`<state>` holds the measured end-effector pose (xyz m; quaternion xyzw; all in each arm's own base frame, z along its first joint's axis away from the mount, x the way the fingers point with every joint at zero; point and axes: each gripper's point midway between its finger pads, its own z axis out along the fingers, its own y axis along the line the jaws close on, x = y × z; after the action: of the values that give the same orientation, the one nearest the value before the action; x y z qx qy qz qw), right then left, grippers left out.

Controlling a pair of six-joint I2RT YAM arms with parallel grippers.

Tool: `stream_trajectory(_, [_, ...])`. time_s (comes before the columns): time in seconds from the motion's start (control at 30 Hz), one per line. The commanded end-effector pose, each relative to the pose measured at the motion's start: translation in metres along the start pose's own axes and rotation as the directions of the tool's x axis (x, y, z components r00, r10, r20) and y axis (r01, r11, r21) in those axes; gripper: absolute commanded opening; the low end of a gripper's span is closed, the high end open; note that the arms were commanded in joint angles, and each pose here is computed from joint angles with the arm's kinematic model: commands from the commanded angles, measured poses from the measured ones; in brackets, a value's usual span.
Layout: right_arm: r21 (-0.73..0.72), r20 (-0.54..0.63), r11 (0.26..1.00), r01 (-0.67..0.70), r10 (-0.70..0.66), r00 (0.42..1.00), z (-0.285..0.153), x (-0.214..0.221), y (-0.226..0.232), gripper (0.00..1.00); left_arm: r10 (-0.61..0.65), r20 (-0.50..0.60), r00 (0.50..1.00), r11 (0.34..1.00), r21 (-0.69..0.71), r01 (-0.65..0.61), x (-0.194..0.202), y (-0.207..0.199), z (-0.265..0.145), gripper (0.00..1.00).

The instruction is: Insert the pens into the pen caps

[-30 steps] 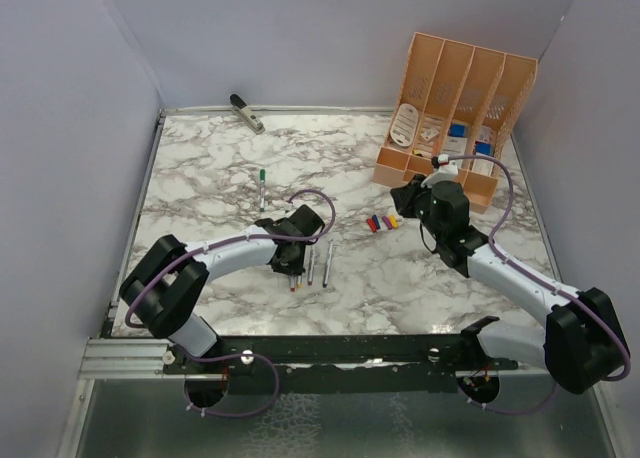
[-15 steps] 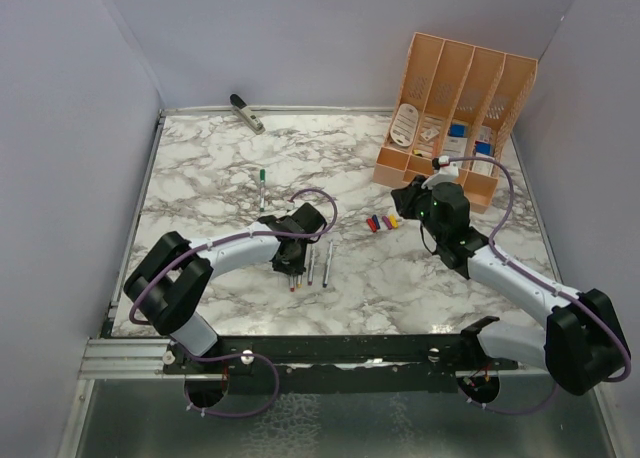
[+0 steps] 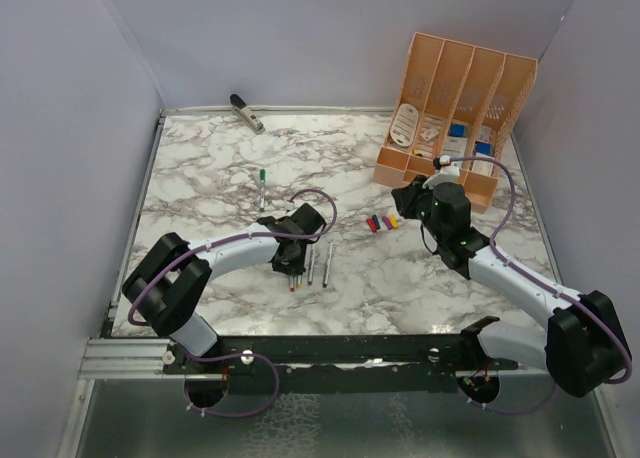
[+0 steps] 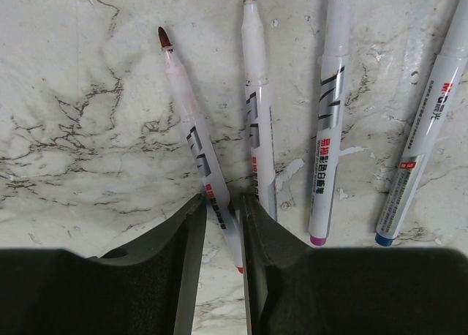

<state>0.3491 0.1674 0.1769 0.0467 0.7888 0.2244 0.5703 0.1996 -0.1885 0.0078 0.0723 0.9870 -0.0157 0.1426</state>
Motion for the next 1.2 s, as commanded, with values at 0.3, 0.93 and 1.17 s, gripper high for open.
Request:
stream_trajectory(0.3, [-0.015,0.018,1.0,0.003,-0.003,1.0,-0.002,-0.007,0.004,0.08,0.037,-0.255,0.966,0.991,-0.115,-0.068,0.069,0.032,0.029,0.26])
stream_trajectory(0.93, [0.002,-0.032,1.0,0.024,-0.024,0.999,0.004,0.009,-0.003,0.07,0.044,-0.192,0.98,0.99,-0.12,-0.068,0.055,0.032,0.027,0.0])
stream_trajectory(1.17, [0.041,-0.069,0.997,0.059,-0.056,0.996,0.012,0.021,-0.013,0.08,0.037,-0.014,0.999,0.986,-0.161,-0.039,0.011,0.036,-0.001,0.0])
